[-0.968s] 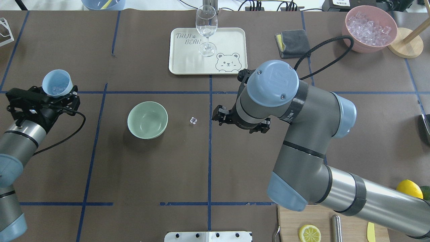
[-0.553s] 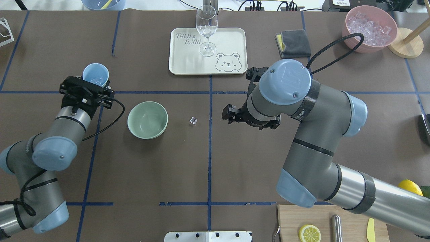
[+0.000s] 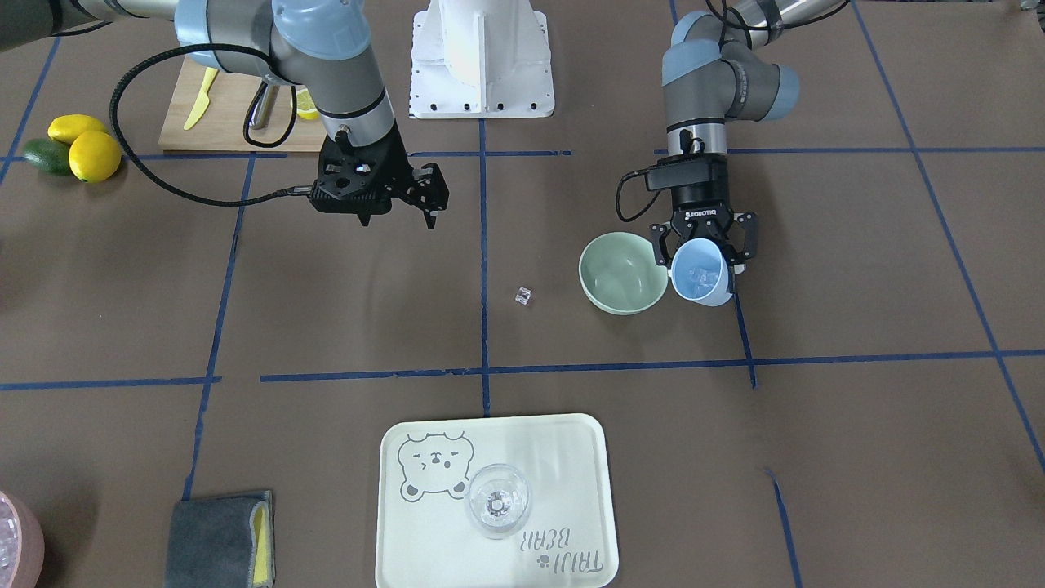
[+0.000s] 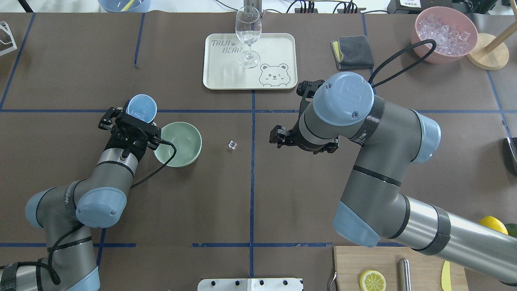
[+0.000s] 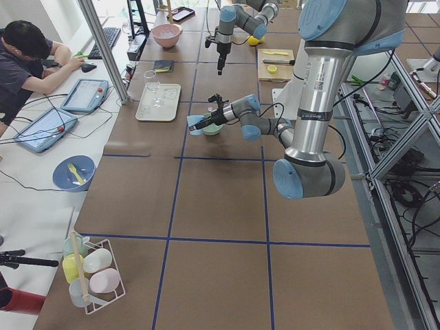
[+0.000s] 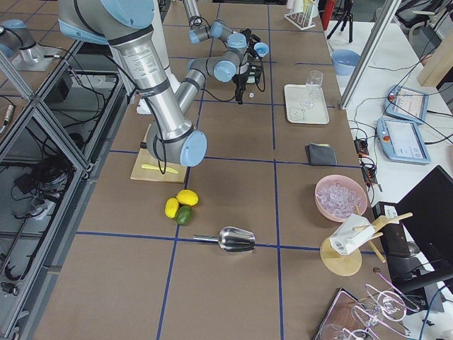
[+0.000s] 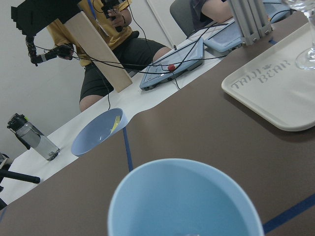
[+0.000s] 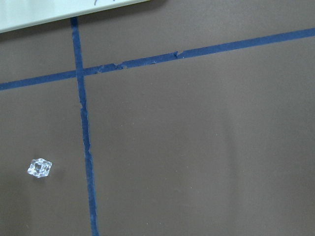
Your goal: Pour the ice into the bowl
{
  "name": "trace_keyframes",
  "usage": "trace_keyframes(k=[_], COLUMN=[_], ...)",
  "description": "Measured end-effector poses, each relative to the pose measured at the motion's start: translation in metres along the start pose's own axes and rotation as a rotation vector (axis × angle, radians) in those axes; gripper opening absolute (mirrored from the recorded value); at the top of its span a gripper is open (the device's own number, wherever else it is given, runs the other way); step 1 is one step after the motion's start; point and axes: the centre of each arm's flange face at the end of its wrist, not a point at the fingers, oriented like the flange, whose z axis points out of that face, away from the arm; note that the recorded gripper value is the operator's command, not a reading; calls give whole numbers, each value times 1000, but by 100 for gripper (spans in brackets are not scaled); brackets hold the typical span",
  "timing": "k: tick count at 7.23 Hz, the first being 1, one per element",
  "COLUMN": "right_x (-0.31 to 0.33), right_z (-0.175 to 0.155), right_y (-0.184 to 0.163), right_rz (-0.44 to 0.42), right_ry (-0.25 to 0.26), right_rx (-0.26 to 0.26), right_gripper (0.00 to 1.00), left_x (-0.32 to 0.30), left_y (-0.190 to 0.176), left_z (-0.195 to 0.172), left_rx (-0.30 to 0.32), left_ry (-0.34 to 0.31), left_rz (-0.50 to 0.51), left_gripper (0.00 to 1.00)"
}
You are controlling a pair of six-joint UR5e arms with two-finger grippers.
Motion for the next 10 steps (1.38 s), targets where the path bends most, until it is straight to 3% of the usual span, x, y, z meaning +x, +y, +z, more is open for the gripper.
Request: trace_keyframes(k=[3,6,10], right_x=[-1,-1,-3], right_z=[4,6,7], right_y=[0,0,-1], right_rz=[1,2,1], right_ry=[6,9,-12], right_rx=[-1,0,4], right_gripper=[100,100,100], left_x=[9,8,9], left_y=[0,2,1], left_z=[-13,-14,-19], left_rx=[26,34,28], left_ry=[-92,-224,-316], left_rz=[192,479,850], left_gripper=[0,0,0])
